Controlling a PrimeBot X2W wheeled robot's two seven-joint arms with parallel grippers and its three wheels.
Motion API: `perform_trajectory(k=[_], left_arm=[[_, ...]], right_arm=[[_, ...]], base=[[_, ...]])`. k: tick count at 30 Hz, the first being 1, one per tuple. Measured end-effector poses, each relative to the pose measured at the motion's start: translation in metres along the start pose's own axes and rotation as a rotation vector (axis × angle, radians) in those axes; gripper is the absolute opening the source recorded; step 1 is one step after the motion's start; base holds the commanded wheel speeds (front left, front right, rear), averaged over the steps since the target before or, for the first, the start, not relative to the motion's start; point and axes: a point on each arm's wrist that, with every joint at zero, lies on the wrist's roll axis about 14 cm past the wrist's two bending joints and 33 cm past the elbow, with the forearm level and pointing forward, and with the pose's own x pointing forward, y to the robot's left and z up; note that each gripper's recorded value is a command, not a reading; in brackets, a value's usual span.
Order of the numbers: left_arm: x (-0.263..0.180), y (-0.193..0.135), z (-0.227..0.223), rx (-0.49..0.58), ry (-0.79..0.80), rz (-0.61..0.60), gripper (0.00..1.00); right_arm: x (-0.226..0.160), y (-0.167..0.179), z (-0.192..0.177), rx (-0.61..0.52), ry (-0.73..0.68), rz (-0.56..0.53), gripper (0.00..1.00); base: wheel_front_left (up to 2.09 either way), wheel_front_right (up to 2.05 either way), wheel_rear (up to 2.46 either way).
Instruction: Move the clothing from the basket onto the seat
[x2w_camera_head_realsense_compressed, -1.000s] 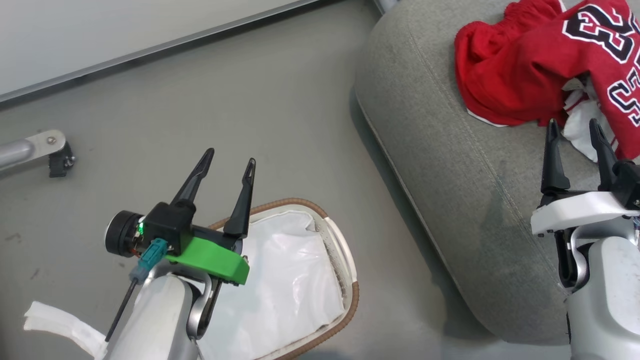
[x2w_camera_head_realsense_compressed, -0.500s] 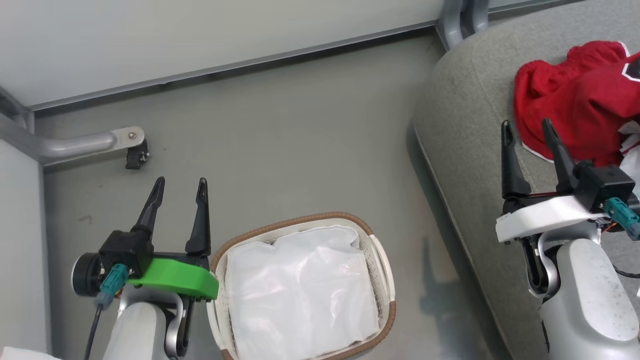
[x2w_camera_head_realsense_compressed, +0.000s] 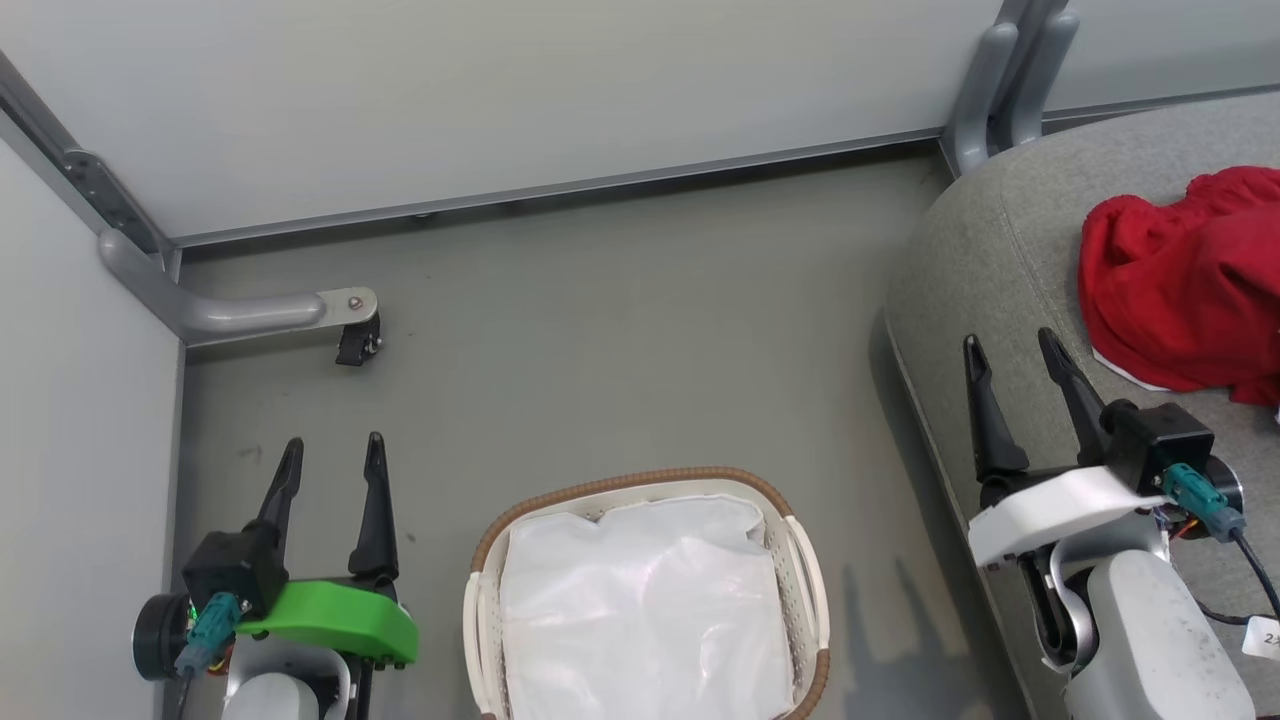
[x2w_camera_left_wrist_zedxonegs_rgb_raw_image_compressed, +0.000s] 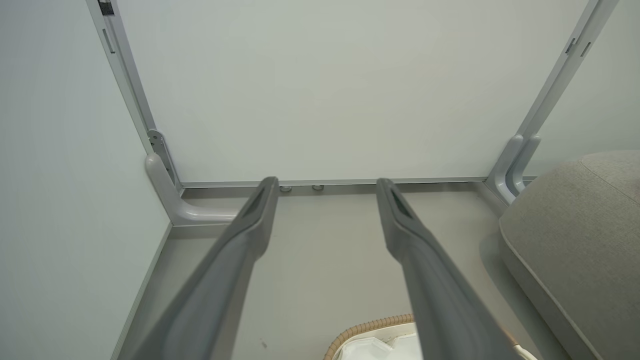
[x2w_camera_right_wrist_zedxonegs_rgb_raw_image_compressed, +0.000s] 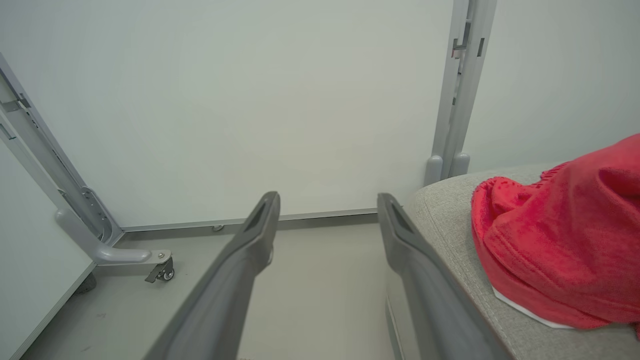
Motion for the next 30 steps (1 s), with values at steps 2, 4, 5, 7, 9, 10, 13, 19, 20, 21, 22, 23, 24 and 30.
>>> perform_trajectory(k=[2,4,5,7,9,10,13,19,20,21,22,23,24,30], left_arm=[[-0.006,0.001,-0.002,-0.008,0.006,0.007,1.00],[-0.010,0.004,-0.002,-0.031,0.005,0.023,1.00],[-0.012,0.005,-0.003,-0.032,0.006,0.026,1.00],[-0.017,0.006,-0.003,-0.040,0.008,0.032,1.00],[-0.020,0.007,-0.003,-0.050,0.008,0.037,1.00],[-0.022,0.007,-0.004,-0.055,0.009,0.039,1.00],[-0.028,0.007,-0.009,-0.065,0.024,0.045,0.00],[-0.033,0.008,-0.023,-0.091,0.072,0.057,0.00],[-0.034,0.009,-0.023,-0.114,0.070,0.065,0.00],[-0.034,0.010,-0.023,-0.132,0.072,0.070,0.00],[-0.034,0.010,-0.023,-0.150,0.071,0.075,0.00],[-0.034,0.011,-0.023,-0.167,0.072,0.080,0.00],[-0.034,0.012,-0.022,-0.186,0.070,0.085,0.00],[-0.033,0.016,-0.019,-0.287,0.061,0.111,0.00]], right_arm=[[-0.004,0.003,-0.003,0.003,0.010,0.008,1.00],[-0.009,0.006,-0.006,0.005,0.023,0.014,1.00],[-0.011,0.006,-0.007,0.006,0.026,0.014,1.00],[-0.015,0.007,-0.008,0.010,0.031,0.014,1.00],[-0.019,0.006,-0.009,0.012,0.037,0.012,1.00],[-0.021,0.006,-0.010,0.013,0.040,0.011,1.00],[-0.026,0.006,-0.015,0.017,0.056,0.008,0.00],[-0.039,0.004,-0.038,0.054,0.134,-0.016,0.00],[-0.039,0.003,-0.038,0.071,0.136,-0.023,0.00],[-0.039,0.002,-0.038,0.090,0.138,-0.031,0.00],[-0.040,0.000,-0.038,0.111,0.136,-0.039,0.00],[-0.040,0.000,-0.038,0.126,0.138,-0.044,0.00],[-0.040,-0.001,-0.037,0.144,0.137,-0.050,0.00],[-0.041,-0.005,-0.036,0.250,0.136,-0.082,0.00]], base=[[0.00,0.00,0.00],[0.00,0.00,0.00],[0.00,0.00,0.00],[0.00,0.00,0.00],[0.00,0.00,0.00],[0.00,0.00,0.00],[0.00,0.00,0.00],[0.00,0.00,0.00],[0.00,0.00,0.00],[0.00,0.00,0.00],[0.00,0.00,0.00],[0.00,0.00,0.00],[0.00,0.00,0.00],[0.00,0.00,0.00]])
